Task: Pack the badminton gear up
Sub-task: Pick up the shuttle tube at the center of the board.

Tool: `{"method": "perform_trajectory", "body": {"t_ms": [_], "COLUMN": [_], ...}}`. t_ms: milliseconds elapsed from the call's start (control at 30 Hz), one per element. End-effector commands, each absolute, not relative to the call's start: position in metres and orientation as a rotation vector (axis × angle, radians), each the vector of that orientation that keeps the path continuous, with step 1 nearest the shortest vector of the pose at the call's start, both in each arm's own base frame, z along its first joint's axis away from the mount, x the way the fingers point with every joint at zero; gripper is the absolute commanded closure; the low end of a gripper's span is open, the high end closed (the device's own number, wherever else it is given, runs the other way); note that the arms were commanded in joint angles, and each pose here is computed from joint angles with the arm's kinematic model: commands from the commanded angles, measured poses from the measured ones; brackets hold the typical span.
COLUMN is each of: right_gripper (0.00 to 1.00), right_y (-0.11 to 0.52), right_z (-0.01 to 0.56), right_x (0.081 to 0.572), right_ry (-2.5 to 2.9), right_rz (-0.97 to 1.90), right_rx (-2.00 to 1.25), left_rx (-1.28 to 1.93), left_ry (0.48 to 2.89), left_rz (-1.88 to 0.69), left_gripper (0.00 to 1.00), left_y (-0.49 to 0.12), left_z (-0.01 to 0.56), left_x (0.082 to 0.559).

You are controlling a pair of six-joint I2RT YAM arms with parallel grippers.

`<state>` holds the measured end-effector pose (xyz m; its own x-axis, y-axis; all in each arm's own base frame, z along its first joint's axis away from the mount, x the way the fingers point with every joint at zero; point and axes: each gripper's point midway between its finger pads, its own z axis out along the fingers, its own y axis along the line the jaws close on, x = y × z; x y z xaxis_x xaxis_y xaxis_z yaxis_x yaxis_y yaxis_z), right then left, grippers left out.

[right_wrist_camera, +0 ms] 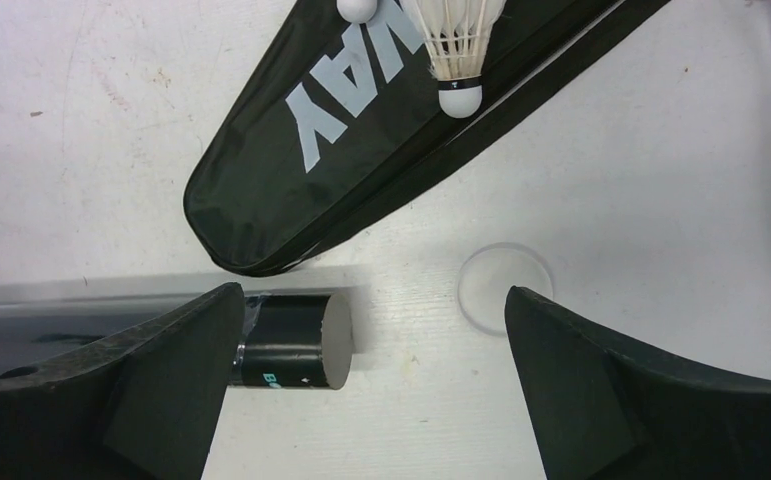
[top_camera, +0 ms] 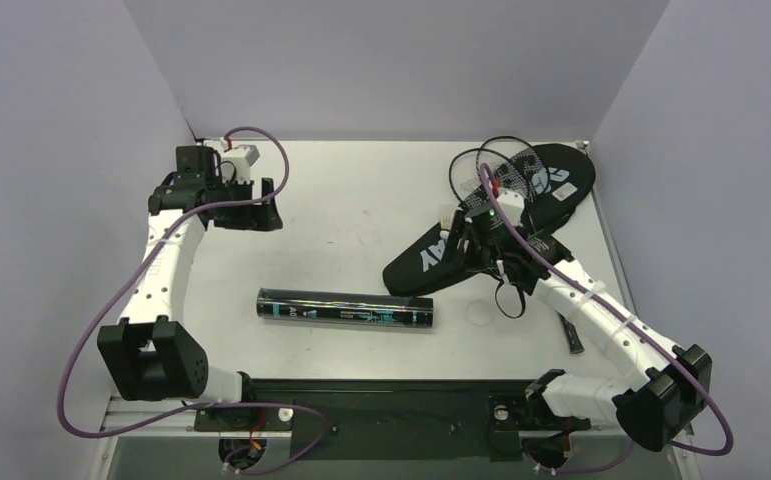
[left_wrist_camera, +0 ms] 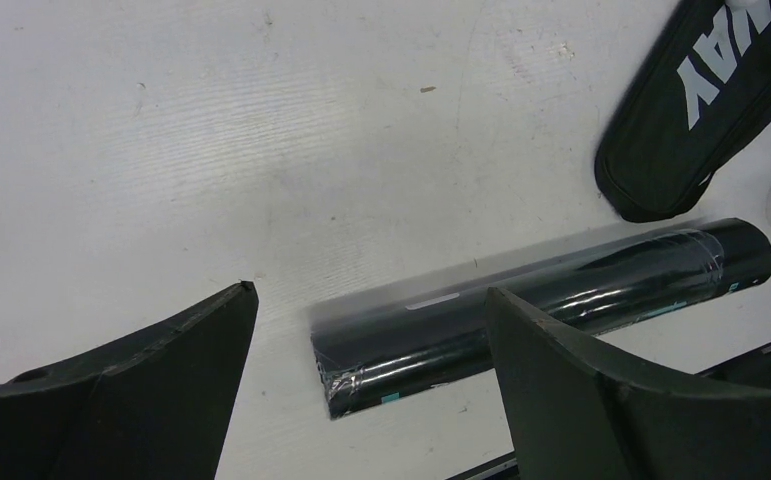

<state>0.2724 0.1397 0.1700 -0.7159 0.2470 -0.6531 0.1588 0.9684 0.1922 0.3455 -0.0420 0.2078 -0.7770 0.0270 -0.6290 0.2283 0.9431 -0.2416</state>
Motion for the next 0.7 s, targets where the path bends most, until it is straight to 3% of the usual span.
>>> {"method": "perform_trajectory", "body": {"t_ms": [0, 433, 667], "right_gripper": [0.00, 0.01, 0.04], "right_y": [0.133, 0.136, 0.164], "right_z": [0.169, 0.121, 0.087], "right_x": [0.262, 0.217, 0.194], "right_ry": [2.377, 2.493, 2.547], "right_rz": [0.128, 0.259, 0.517], "right_rx": [0.281, 0.212, 0.211], "left_rx": [0.271, 0.486, 0.635], "left_ry": [2.392, 2.432, 2.495], "left_rz": [-0.416, -0.367, -0.447], "left_gripper": [0.05, 0.04, 0.04], "left_y": [-0.055, -0.102, -0.118], "left_z": [0.217, 0.197, 0.175], "left_x": [0.339, 0.335, 0.330]}}
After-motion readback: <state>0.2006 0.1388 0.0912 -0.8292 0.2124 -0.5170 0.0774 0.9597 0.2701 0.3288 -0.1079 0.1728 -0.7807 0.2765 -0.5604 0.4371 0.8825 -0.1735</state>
